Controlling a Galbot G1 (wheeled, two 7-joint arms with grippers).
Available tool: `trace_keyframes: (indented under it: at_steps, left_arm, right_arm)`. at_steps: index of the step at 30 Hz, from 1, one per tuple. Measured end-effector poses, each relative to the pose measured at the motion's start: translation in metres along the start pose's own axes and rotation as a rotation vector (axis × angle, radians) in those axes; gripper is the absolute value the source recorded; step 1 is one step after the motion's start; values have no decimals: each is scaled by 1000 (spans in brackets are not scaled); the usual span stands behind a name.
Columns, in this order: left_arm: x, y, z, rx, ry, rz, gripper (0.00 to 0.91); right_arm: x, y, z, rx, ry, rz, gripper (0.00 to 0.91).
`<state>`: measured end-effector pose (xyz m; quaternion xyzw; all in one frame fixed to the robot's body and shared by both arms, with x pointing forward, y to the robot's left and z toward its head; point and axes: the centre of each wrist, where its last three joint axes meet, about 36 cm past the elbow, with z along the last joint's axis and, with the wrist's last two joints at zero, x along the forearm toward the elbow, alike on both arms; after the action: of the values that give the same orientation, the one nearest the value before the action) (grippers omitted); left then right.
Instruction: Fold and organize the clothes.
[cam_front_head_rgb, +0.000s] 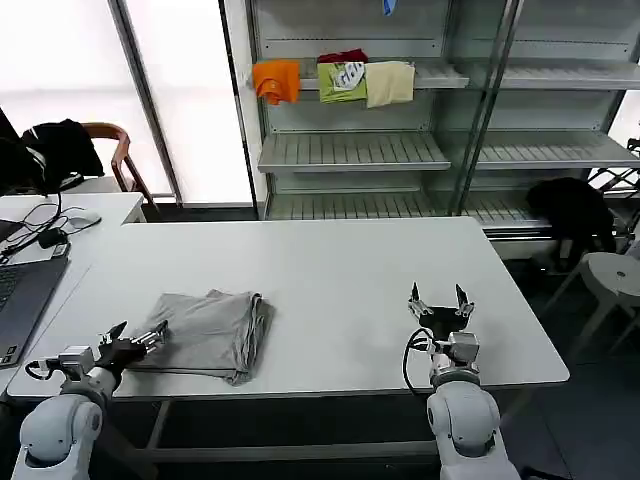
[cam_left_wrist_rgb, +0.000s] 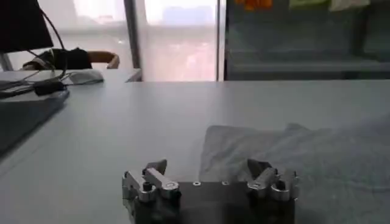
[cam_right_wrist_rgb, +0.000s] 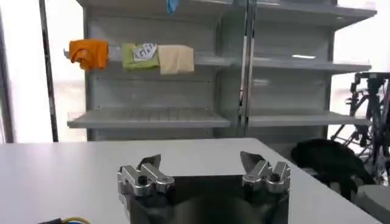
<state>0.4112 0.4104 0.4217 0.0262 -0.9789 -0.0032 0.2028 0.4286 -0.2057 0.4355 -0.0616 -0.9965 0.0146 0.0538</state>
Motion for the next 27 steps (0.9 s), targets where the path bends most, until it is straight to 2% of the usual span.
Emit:
trace_keyframes:
  at_steps: [1, 2, 3, 4, 5, 8, 27]
  left_arm:
    - [-1, 0, 1, 1, 5, 2, 907]
    - [-1, -1, 2, 2, 10, 4, 766]
    - [-2, -1, 3, 3, 15, 7, 534]
    - [-2, -2, 4, 4, 19, 9, 353]
    - [-3, -2, 5, 6, 23, 11, 40]
    - [-3, -4, 6, 16, 32, 19, 10]
    - [-3, -8, 7, 95, 49, 58, 20]
  right_arm:
    - [0, 0, 1, -1, 2, 0, 907]
    - [0, 0, 1, -2, 2, 0, 907]
    - [0, -1, 1, -3, 2, 1, 907]
    - [0, -1, 2, -4, 2, 2, 907]
    - [0, -2, 2, -5, 2, 3, 907]
    - [-1, -3, 1, -10, -2, 3, 907]
    - [2, -6, -1, -35, -20, -2, 907]
